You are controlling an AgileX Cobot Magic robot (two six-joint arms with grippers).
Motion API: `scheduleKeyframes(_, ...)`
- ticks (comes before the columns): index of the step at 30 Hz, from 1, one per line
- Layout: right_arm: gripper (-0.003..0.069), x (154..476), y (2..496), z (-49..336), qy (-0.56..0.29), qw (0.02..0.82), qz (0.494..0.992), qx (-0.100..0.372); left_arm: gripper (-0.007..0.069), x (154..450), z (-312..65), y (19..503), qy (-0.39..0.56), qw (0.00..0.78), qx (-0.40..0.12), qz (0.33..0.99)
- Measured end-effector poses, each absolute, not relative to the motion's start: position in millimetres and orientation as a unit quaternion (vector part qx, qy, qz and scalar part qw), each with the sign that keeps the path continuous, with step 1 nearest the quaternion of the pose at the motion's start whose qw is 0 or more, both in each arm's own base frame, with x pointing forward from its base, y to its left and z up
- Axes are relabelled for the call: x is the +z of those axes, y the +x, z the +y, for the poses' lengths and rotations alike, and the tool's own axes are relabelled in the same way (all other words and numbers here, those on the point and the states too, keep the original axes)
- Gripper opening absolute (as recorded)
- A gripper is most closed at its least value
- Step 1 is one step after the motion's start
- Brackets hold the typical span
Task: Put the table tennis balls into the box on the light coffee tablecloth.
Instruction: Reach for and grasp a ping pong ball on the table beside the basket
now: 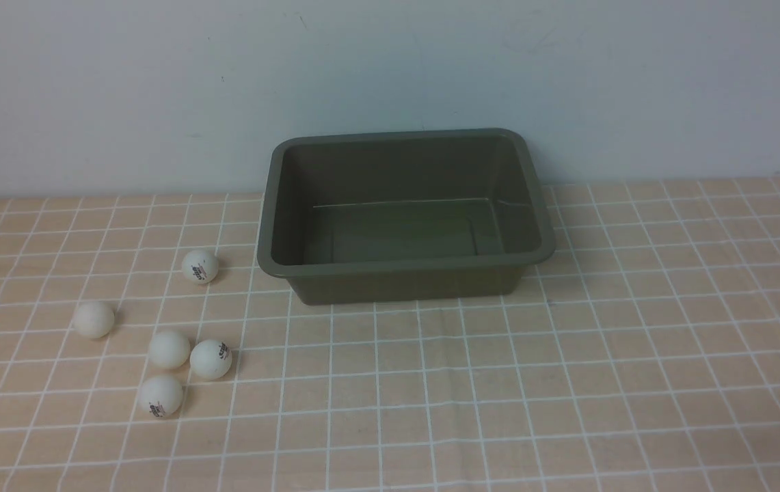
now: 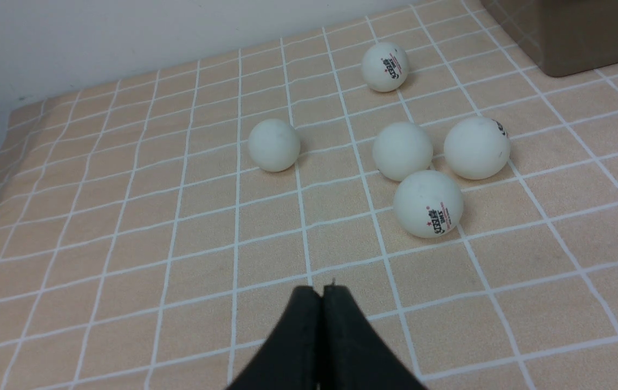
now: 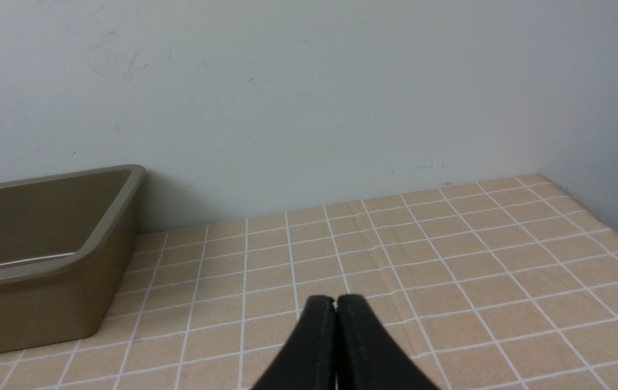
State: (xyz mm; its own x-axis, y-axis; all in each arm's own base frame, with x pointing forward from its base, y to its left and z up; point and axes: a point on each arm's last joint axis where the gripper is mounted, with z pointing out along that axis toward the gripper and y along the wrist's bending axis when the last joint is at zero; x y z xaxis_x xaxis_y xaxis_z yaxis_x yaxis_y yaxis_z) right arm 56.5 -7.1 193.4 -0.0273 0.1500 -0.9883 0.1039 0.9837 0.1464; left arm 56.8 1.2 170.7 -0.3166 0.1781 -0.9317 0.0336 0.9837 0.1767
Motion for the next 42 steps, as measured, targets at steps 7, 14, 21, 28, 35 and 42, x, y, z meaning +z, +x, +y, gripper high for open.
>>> scheduleKeyframes(7, -0.0013, 193, 57, -7, 0.089, 0.692, 0.716, 0.017, -0.0069, 171, 1, 57, 0.065, 0.581, 0.062, 0.809)
scheduleKeyframes(14, -0.0013, 193, 57, -7, 0.089, 0.692, 0.716, 0.017, -0.0069, 170, 0, 57, 0.056, 0.582, 0.035, 0.811)
scheduleKeyframes(21, -0.0013, 193, 57, -7, 0.087, 0.692, 0.717, 0.018, -0.0069, 172, -9, 57, -0.113, 0.578, -0.136, 0.797)
scheduleKeyframes(28, -0.0013, 193, 57, -7, 0.087, 0.692, 0.717, 0.018, -0.0069, 178, -18, 58, -0.24, 0.545, -0.297, 0.747)
scheduleKeyframes(35, -0.0013, 193, 57, -7, 0.087, 0.692, 0.717, 0.018, -0.0069, 182, -19, 58, -0.272, 0.539, -0.337, 0.722)
scheduleKeyframes(42, -0.0013, 193, 57, -7, 0.087, 0.692, 0.717, 0.018, -0.0069, 186, -17, 59, -0.311, 0.54, -0.37, 0.689)
